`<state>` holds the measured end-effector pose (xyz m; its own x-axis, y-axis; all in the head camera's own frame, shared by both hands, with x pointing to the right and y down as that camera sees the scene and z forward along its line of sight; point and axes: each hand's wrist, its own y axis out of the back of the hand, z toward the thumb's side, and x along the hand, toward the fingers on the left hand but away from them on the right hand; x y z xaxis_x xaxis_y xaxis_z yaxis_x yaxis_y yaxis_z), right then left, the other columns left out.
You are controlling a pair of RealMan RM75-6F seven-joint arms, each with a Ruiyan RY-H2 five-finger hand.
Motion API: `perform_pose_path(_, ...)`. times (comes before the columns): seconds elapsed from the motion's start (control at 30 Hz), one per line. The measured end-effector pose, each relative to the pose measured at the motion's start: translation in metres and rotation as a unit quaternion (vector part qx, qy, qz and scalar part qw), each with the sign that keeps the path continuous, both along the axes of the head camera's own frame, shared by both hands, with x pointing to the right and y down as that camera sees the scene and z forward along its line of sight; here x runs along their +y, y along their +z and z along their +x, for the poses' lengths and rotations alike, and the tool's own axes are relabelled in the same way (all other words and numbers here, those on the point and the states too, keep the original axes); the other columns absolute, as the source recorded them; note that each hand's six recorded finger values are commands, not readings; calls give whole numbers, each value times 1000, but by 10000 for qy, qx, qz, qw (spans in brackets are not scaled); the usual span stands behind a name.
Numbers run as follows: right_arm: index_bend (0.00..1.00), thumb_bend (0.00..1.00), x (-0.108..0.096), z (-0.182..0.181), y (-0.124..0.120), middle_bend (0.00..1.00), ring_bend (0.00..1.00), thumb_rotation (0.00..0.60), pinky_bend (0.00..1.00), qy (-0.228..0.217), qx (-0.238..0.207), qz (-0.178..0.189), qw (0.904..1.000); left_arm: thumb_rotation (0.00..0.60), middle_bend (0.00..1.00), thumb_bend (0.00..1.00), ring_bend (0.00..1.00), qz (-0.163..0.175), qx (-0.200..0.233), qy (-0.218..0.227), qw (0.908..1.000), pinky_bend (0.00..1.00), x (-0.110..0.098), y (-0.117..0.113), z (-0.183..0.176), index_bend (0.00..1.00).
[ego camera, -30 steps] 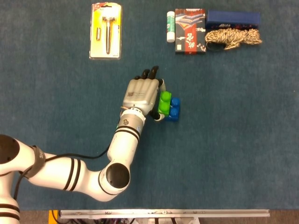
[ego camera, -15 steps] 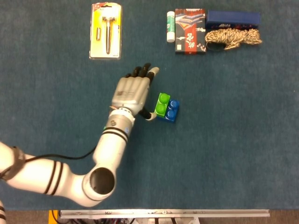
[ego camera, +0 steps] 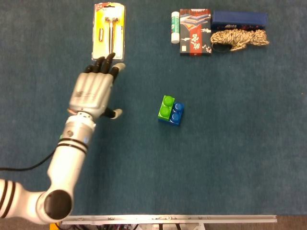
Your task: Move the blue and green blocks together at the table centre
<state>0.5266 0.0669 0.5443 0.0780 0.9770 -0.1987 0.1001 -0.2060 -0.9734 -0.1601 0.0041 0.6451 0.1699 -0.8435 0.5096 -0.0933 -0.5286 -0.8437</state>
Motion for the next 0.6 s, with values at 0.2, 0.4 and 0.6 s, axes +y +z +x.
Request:
perform_pose_path(0.2, 276, 39, -1, -1, 3, 149, 0, 600, 26, 13, 52, -28, 10000, 600, 19, 133, 0, 688, -358, 306, 9965, 151, 12, -6, -37, 156)
perform_pose_path(0.4, 276, 39, -1, -4, 7, 149, 0, 600, 26, -17, 148, -89, 9998, 600, 19, 133, 0, 975, -333, 543, 9932, 151, 32, -12, -80, 158)
perform_pose_path(0.6, 276, 39, 0, -10, 15, 149, 0, 600, 26, -86, 268, -184, 9994, 600, 28, 134, 0, 1205, -488, 724, 9889, 151, 57, -10, -128, 207)
